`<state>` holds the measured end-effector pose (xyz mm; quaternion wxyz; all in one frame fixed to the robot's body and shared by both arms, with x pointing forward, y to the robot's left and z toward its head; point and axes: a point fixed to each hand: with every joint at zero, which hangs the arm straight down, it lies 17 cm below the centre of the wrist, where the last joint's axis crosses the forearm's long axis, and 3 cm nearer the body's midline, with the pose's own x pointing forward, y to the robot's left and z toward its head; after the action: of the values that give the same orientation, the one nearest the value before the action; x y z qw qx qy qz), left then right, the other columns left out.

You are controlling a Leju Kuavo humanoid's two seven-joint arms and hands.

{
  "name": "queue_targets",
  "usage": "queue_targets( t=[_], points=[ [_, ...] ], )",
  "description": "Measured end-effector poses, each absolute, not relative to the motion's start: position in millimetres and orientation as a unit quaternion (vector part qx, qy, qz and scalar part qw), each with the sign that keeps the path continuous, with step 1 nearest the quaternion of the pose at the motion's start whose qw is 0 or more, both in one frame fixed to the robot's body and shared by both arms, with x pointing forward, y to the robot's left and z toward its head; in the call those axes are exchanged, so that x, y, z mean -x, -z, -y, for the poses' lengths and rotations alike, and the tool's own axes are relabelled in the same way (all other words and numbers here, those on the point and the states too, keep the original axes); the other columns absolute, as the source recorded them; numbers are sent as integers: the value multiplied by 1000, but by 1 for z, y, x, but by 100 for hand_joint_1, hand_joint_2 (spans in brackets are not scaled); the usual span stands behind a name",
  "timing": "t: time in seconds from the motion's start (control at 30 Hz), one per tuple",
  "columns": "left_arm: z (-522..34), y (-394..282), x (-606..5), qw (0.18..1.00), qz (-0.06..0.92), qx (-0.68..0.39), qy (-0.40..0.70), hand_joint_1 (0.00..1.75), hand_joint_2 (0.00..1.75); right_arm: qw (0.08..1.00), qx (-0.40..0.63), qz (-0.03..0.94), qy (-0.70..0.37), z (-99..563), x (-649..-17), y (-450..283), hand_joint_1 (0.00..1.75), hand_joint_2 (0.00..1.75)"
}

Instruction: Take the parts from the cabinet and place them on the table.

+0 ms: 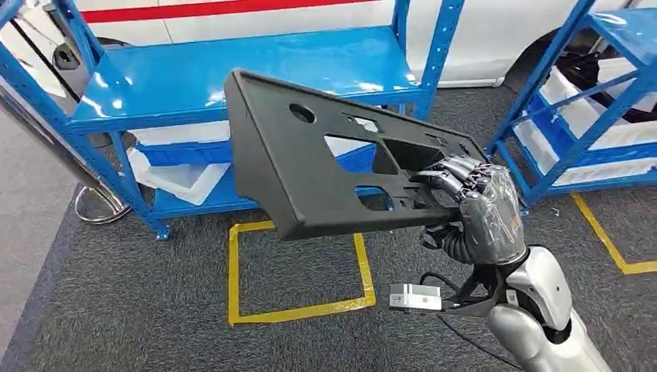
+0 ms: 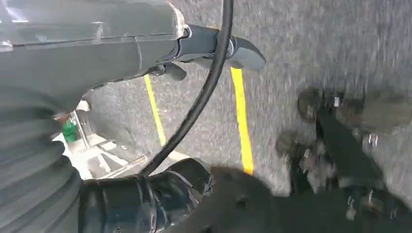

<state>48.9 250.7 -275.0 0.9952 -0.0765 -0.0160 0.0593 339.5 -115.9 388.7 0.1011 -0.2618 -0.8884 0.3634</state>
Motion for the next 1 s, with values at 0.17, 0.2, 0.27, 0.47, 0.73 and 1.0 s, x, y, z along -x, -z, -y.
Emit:
queue_targets(
  t=[0.17,0.2,0.27,0.47,0.73,1.0],
  points=[
    [-254,275,-48,995,15,74,-59,0,175,102,263,887,-366,116,-341,-390,175,175],
    [-255,275,-48,995,16,74,-59,0,175,102,263,887,-366,115,-341,-390,175,175],
    [-256,275,-51,995,18,74,-59,0,175,102,262,887,-367,115,-342,-391,175,175],
    [-255,274,-54,995,22,76,-59,0,175,103,261,886,-370,115,-344,-393,175,175],
    [-258,275,-54,995,21,74,-57,0,175,104,260,886,-370,115,-345,-394,175,175],
    [-259,274,-56,995,23,74,-57,0,175,102,262,887,-367,115,-345,-397,175,175]
  ],
)
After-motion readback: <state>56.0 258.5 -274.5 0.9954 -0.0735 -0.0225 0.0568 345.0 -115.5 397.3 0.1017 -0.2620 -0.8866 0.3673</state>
